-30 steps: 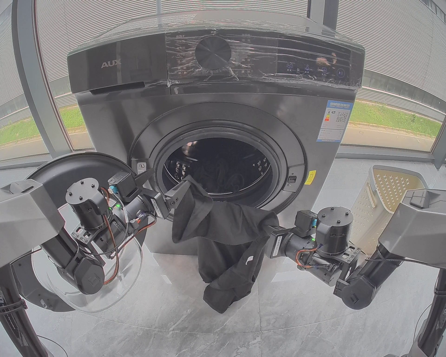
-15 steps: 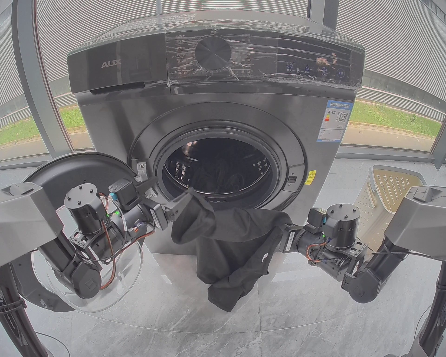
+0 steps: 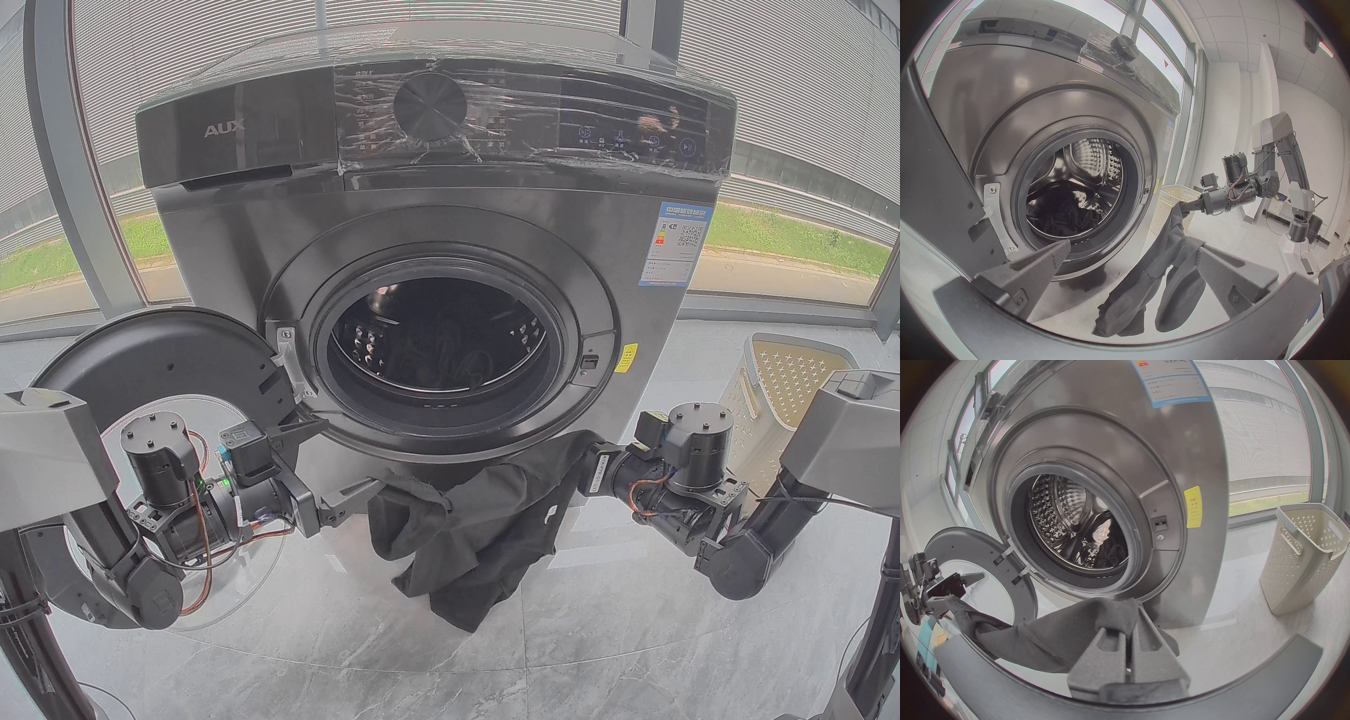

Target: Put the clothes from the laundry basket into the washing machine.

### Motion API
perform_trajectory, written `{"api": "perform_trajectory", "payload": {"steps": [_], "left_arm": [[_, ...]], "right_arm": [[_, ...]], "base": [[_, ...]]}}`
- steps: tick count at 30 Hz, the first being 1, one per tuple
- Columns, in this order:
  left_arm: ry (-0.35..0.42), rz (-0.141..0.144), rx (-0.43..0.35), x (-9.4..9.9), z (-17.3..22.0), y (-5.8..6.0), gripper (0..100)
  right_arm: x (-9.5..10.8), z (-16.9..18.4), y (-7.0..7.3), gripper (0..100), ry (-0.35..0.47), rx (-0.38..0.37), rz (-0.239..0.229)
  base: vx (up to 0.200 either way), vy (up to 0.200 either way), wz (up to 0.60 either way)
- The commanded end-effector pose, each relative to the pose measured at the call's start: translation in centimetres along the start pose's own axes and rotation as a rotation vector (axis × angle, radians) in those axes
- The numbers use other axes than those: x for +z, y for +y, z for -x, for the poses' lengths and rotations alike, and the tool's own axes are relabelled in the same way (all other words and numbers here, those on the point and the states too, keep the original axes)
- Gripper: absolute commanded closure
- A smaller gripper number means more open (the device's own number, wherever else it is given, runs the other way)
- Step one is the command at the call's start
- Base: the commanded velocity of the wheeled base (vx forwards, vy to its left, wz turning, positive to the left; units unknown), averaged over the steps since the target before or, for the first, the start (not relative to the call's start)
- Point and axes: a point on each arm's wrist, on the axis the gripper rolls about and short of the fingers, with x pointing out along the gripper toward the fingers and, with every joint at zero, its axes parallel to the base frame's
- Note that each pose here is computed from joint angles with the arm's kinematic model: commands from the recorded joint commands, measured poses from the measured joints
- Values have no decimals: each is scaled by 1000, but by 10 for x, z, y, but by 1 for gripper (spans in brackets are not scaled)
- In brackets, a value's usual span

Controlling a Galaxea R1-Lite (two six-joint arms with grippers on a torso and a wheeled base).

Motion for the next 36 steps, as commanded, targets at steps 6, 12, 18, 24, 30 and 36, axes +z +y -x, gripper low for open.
{"api": "perform_trajectory", "payload": {"steps": [6,12,18,24,30,36], "left_arm": [[-1,-1,22,1,7,7,0],[-4,-6,61,0,-3,5,0],[12,-12,144,-6,-25,-11,0],[17,-12,99,-7,-30,-27,0],[12,-14,92,-6,-31,-28,0],[24,-7,40,-9,-31,-36,0]], "right_arm": [[3,-3,-15,100,-8,-44,-9],[2,-1,-8,100,-7,-22,-5],[-5,7,21,100,14,64,10],[0,3,44,100,-10,115,-7],[17,8,74,100,-34,198,-62],[17,10,91,100,-37,248,-64]], "base": [[0,0,0],[0,0,0],[0,0,0],[0,0,0],[0,0,0],[0,0,0]]}}
